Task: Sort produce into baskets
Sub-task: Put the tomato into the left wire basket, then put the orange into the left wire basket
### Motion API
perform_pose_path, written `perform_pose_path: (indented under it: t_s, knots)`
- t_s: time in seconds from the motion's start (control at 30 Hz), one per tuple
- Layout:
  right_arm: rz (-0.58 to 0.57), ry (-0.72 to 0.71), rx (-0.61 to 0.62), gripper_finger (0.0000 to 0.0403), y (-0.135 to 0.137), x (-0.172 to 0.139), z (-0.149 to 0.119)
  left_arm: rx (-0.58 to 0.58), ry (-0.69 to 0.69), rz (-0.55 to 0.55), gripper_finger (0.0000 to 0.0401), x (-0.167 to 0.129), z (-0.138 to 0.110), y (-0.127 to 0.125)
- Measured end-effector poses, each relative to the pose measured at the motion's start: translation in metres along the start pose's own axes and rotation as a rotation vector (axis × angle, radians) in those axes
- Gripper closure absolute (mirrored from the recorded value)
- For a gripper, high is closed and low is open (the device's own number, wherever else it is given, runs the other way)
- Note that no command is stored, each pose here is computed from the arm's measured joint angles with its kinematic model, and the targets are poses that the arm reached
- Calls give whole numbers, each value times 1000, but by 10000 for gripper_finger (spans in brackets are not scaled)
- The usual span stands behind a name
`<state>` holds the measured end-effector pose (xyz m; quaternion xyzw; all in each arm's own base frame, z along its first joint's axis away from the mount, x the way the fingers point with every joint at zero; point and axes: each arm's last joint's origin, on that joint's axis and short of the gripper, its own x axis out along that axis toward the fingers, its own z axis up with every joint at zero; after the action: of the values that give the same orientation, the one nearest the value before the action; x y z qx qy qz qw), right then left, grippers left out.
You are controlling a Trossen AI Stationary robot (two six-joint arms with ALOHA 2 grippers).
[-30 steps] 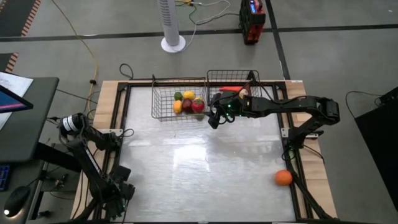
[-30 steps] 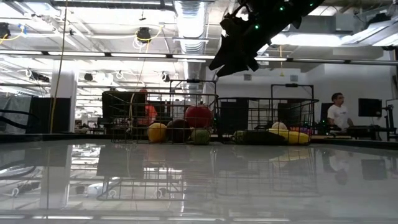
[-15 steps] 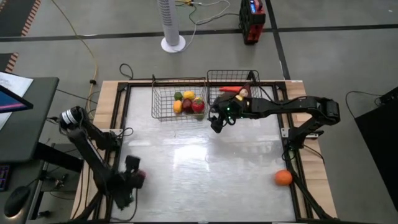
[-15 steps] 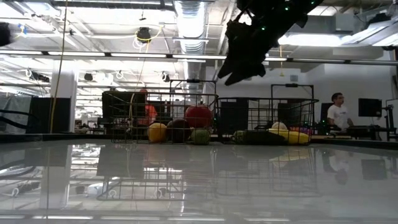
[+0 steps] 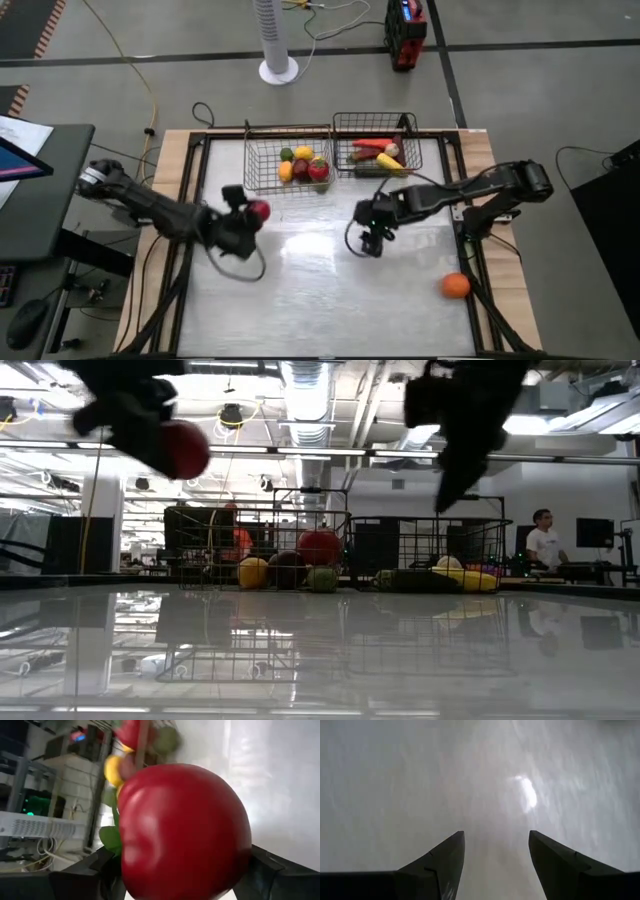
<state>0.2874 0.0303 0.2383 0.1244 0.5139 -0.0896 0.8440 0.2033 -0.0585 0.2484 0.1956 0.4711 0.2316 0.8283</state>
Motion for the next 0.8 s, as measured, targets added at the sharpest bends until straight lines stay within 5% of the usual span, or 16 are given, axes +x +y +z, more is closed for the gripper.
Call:
perform_pose_path:
  t_s: [0.43,0.6,0.8]
  knots:
    - [-113,264,-80,154,48,-50,-36,-122,19,34,134,70,20,94]
    - [-160,307,-79,151,59,-75,-42,-167,-7,58,90,81,20,114]
    - [-250,437,8,122,57,-69,-67,-266,-18,29,23,93,19,124]
